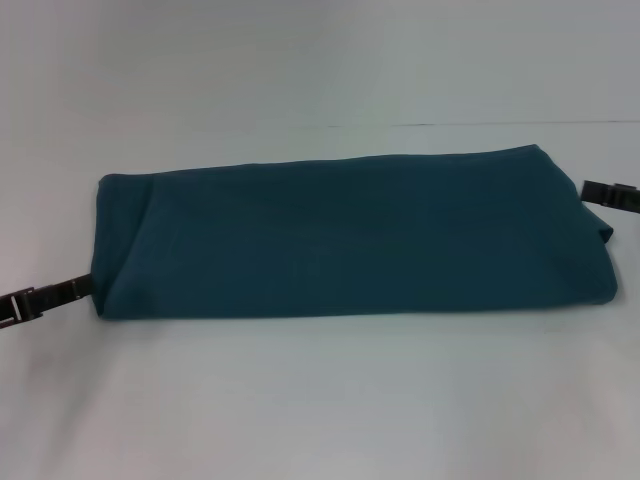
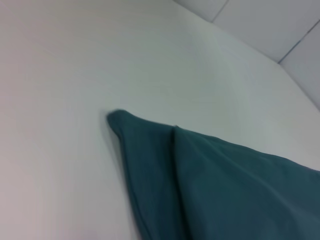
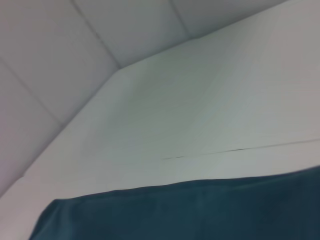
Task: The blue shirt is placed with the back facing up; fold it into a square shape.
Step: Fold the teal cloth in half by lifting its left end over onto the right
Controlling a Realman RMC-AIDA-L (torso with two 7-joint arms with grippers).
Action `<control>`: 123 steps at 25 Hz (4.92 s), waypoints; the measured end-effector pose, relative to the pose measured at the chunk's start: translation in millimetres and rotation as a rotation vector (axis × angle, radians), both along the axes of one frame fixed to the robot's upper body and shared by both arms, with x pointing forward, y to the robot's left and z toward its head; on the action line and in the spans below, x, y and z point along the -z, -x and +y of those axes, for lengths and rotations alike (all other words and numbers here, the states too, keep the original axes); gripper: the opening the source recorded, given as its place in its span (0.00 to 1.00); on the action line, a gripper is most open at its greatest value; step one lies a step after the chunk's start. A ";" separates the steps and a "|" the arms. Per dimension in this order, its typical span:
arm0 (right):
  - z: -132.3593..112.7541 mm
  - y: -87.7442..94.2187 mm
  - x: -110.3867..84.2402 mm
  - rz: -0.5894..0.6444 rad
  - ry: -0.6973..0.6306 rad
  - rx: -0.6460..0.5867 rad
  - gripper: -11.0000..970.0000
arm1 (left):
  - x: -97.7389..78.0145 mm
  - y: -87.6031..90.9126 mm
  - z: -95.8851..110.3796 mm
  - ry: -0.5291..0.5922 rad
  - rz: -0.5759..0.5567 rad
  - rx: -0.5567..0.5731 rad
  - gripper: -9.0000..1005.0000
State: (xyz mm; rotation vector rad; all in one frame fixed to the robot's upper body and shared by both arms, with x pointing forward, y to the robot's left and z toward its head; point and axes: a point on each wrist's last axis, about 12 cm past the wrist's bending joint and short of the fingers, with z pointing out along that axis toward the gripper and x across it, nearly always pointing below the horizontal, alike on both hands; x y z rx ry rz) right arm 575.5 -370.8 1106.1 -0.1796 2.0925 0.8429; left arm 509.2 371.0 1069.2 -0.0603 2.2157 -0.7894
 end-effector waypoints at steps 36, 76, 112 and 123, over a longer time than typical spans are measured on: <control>20.3 -32.8 -31.9 -0.018 0.029 -0.066 0.95 | 6.5 -25.2 -31.5 0.212 0.340 -0.022 0.89; 16.3 -30.6 -31.2 -0.017 0.032 -0.052 0.95 | 2.3 -51.7 -34.5 0.121 0.315 -0.046 0.85; 18.0 -33.3 -30.5 -0.022 0.039 -0.042 0.95 | -1.9 -59.8 -38.2 0.056 0.268 -0.003 0.77; 20.1 -33.4 -29.9 -0.018 0.041 -0.049 0.94 | 0.4 -59.3 -38.9 0.029 0.273 0.007 0.32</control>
